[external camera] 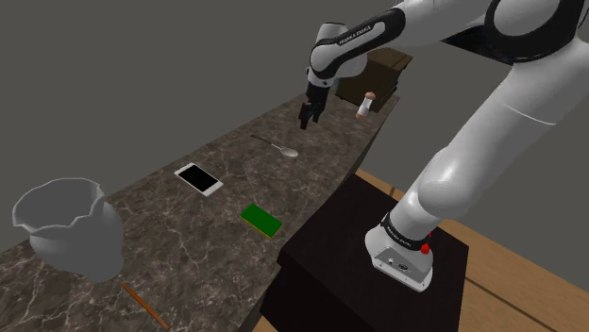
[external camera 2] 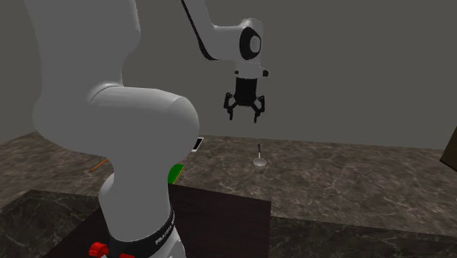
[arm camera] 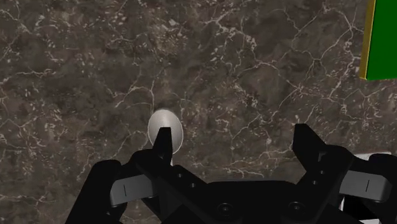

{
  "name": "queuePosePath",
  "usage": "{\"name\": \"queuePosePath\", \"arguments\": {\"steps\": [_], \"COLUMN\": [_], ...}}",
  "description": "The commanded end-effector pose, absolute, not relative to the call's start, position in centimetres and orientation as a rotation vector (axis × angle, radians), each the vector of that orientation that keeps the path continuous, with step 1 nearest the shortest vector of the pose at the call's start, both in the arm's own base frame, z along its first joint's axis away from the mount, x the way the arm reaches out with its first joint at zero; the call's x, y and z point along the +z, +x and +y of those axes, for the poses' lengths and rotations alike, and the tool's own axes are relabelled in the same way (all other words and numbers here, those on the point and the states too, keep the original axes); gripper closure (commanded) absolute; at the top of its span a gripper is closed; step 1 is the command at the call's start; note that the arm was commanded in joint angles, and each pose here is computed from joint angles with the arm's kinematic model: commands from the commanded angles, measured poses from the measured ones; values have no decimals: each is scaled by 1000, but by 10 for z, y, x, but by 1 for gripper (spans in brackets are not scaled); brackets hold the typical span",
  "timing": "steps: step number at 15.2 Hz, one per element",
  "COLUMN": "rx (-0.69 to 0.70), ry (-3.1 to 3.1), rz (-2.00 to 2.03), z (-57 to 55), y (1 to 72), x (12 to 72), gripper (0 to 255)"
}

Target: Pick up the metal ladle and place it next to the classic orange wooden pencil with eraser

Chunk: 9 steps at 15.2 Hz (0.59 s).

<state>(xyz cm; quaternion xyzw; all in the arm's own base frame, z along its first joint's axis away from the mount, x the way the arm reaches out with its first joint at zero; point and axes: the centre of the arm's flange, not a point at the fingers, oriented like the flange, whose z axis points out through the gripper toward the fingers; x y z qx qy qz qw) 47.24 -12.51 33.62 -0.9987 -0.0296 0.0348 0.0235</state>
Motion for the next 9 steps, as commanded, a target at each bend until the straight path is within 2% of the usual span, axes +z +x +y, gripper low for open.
{"name": "queuePosePath", "arguments": {"steps": [1, 9], "rx": [101, 79], "ry": [-3086, -3060], "rz": [-98, -123], "z": [-133, -163], "y": [489, 555], "x": [315, 238], "gripper": [0, 0]}}
